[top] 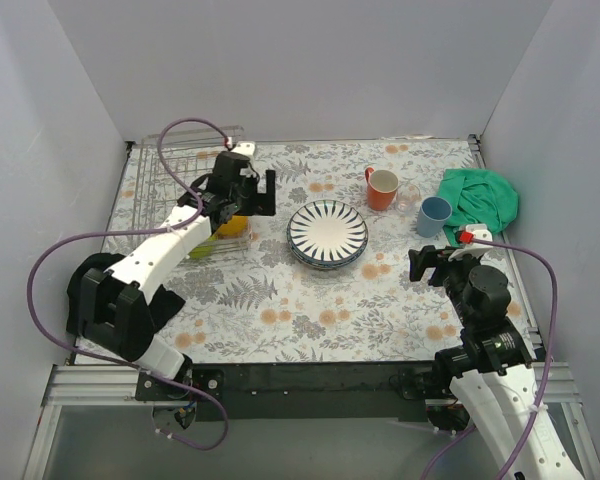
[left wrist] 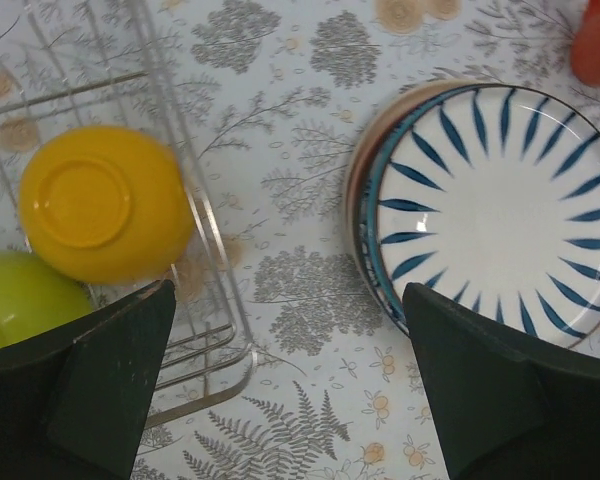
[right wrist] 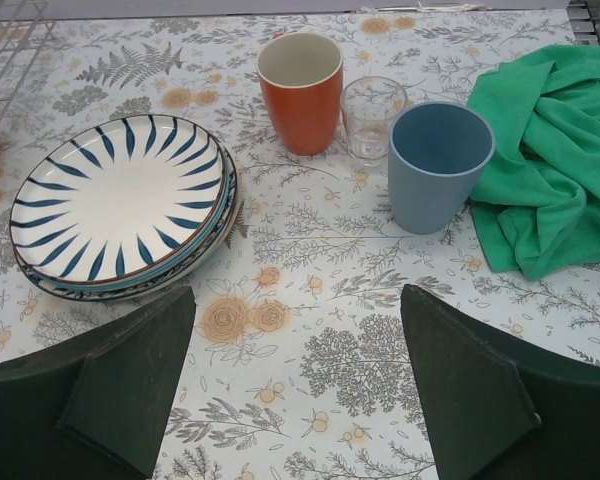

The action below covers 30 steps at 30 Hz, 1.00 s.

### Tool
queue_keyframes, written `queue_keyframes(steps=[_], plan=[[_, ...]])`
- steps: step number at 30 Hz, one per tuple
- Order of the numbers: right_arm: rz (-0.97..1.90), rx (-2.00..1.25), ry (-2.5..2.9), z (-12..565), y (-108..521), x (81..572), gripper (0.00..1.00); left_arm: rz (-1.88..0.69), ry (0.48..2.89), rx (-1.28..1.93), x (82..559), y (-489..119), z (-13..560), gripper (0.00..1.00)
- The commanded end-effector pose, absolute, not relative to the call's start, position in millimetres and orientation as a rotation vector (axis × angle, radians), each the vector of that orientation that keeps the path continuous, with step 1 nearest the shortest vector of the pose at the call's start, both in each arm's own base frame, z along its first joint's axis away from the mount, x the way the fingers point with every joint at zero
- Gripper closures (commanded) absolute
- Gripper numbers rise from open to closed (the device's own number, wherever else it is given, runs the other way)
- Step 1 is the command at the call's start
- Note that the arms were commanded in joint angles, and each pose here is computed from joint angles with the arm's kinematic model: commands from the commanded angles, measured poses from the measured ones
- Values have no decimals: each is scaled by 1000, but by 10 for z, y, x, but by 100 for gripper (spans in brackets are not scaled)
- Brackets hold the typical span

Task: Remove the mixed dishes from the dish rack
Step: Place the plate at the center of the board, then pick up the bowl from the dish rack.

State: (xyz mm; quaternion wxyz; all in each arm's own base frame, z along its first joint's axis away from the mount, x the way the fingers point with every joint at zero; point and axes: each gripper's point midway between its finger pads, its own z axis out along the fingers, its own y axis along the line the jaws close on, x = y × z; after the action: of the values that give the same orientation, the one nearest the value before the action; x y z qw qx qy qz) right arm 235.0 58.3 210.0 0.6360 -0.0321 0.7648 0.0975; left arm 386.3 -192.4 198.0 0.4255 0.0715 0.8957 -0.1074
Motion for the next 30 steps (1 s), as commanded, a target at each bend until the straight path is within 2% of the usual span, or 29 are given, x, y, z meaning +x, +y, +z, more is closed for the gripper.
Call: queue_keyframes(steps=[1, 6, 9, 30], plan=[[249, -103, 1703, 2216, 652, 2389, 8, -261, 2215, -119, 3915, -1353, 2040, 2], [268, -123, 1715, 2180, 699, 2396, 9, -76, 2181, -272, 4006, -781, 1952, 2], [271, -127, 1721, 2166, 708, 2397, 8, -31, 2193, -296, 4040, -651, 1839, 2], [273, -130, 1738, 2127, 721, 2411, 9, 99, 2330, -301, 4019, -465, 1232, 2]])
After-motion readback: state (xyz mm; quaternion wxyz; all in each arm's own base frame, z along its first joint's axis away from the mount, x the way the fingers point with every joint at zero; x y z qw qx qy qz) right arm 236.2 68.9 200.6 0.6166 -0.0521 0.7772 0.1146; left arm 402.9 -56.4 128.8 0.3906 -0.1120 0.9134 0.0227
